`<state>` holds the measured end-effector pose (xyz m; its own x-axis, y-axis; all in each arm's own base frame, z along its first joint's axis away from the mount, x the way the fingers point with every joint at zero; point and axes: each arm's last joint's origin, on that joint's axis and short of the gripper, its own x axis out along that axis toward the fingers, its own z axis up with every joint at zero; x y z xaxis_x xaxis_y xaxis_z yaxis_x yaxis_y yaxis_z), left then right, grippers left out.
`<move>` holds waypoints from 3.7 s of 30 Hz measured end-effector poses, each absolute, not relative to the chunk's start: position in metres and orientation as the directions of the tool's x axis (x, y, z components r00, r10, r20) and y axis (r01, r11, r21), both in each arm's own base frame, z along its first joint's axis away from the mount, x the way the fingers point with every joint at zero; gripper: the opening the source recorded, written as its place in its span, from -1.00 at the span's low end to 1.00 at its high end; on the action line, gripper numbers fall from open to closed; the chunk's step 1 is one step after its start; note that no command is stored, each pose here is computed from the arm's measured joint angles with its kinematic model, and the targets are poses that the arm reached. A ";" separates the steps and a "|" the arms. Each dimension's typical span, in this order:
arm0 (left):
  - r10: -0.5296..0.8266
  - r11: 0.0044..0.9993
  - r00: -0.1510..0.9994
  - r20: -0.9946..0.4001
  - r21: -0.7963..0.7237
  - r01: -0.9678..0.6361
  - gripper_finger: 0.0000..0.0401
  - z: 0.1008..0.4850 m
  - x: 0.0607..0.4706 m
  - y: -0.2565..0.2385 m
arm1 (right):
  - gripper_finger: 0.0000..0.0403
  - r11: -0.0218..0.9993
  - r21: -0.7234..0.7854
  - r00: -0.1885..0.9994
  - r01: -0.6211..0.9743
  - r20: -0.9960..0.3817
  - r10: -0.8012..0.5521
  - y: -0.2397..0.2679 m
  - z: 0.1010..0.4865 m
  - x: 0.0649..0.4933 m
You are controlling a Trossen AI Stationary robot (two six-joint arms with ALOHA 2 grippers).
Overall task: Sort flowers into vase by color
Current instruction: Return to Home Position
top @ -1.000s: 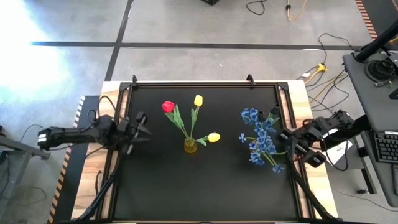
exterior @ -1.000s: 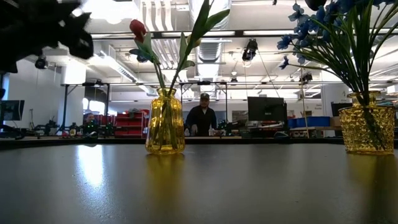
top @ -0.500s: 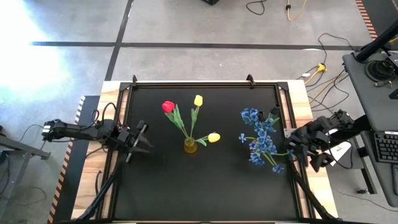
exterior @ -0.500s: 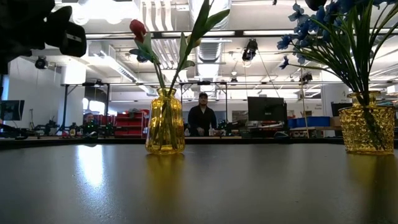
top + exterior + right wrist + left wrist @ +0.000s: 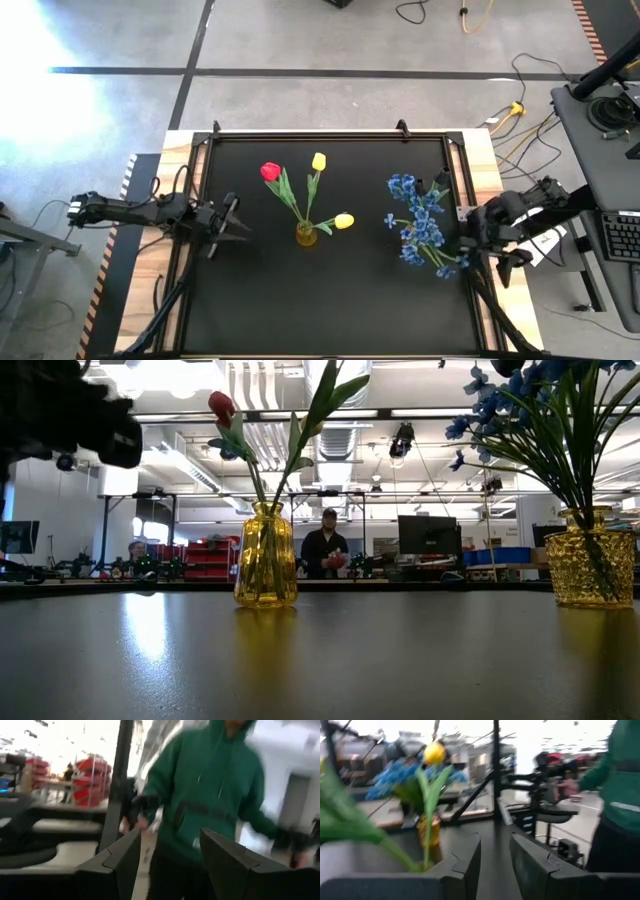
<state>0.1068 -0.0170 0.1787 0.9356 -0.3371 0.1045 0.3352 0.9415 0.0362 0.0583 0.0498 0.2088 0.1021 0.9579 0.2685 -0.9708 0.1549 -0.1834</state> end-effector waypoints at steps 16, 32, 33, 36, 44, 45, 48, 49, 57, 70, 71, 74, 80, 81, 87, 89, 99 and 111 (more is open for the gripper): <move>-0.289 0.957 0.956 0.058 -0.018 0.290 -0.54 0.174 0.107 -0.016 | -0.03 0.218 0.024 0.219 -0.976 0.022 0.976 0.054 0.170 0.071; -0.331 0.944 0.942 0.048 0.010 0.331 -0.54 0.171 0.096 -0.016 | -0.03 0.684 0.153 0.687 -0.713 -0.041 0.726 0.049 0.164 0.091; -0.334 0.943 0.941 0.059 0.035 0.332 -0.54 0.172 0.095 -0.016 | -0.03 0.685 0.152 0.686 -0.713 -0.049 0.726 0.049 0.163 0.091; -0.319 0.945 0.947 0.023 0.075 0.317 -0.54 0.175 0.093 -0.014 | -0.03 0.683 0.158 0.682 -0.713 -0.073 0.728 0.050 0.161 0.093; -0.306 0.948 0.948 -0.086 0.059 0.312 -0.54 0.186 0.086 -0.012 | -0.03 0.680 0.222 0.673 -0.699 -0.117 0.730 0.051 0.157 0.095; -0.307 0.947 0.951 -0.041 0.081 0.310 -0.54 0.191 0.086 -0.012 | -0.03 0.679 0.231 0.672 -0.697 -0.119 0.730 0.051 0.156 0.095; -0.285 0.954 0.958 -0.033 0.087 0.287 -0.54 0.190 0.087 -0.012 | -0.03 0.680 0.223 0.673 -0.698 -0.119 0.730 0.051 0.156 0.095; -0.274 0.958 0.961 -0.030 0.079 0.275 -0.54 0.188 0.088 -0.012 | -0.03 0.680 0.217 0.673 -0.700 -0.120 0.730 0.051 0.156 0.095; -0.129 0.988 0.976 0.174 0.108 0.111 -0.54 0.185 0.095 -0.008 | -0.03 0.681 0.204 0.672 -0.703 -0.122 0.730 0.051 0.156 0.096; -0.086 0.987 0.995 0.056 0.139 0.077 -0.54 0.174 0.100 -0.007 | -0.03 0.681 0.204 0.672 -0.703 -0.122 0.730 0.051 0.156 0.096; -0.086 0.987 0.995 0.048 0.139 0.079 -0.54 0.173 0.100 -0.007 | -0.03 0.681 0.204 0.672 -0.703 -0.122 0.730 0.051 0.156 0.096; -0.086 0.987 0.996 0.031 0.139 0.081 -0.54 0.171 0.102 -0.007 | -0.03 0.681 0.204 0.672 -0.703 -0.122 0.730 0.051 0.156 0.096; -0.086 0.987 0.996 0.001 0.138 0.086 -0.54 0.169 0.104 -0.007 | -0.03 0.681 0.204 0.672 -0.703 -0.122 0.730 0.051 0.156 0.096; -0.086 0.987 0.996 -0.004 0.137 0.086 -0.54 0.169 0.104 -0.007 | -0.03 0.681 0.204 0.672 -0.703 -0.122 0.730 0.051 0.156 0.096; -0.087 0.987 0.996 -0.027 0.137 0.090 -0.54 0.167 0.105 -0.007 | -0.03 0.681 0.204 0.672 -0.703 -0.122 0.730 0.051 0.156 0.096; -0.087 0.986 0.996 -0.034 0.137 0.091 -0.54 0.166 0.106 -0.007 | -0.03 0.681 0.204 0.672 -0.703 -0.122 0.730 0.051 0.156 0.096; -0.087 0.986 0.994 -0.068 0.135 0.096 -0.54 0.163 0.108 -0.007 | -0.03 0.681 0.204 0.672 -0.703 -0.122 0.730 0.051 0.156 0.096; -0.087 0.986 0.992 -0.094 0.134 0.099 -0.54 0.161 0.109 -0.008 | -0.03 0.682 0.204 0.673 -0.703 -0.122 0.730 0.051 0.156 0.096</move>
<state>0.1095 -0.0075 0.1611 0.9918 -0.0870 -0.0939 0.0992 0.9860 0.1341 0.0956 0.0515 0.1561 0.6726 0.7300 -0.1218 -0.7027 0.6815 0.2042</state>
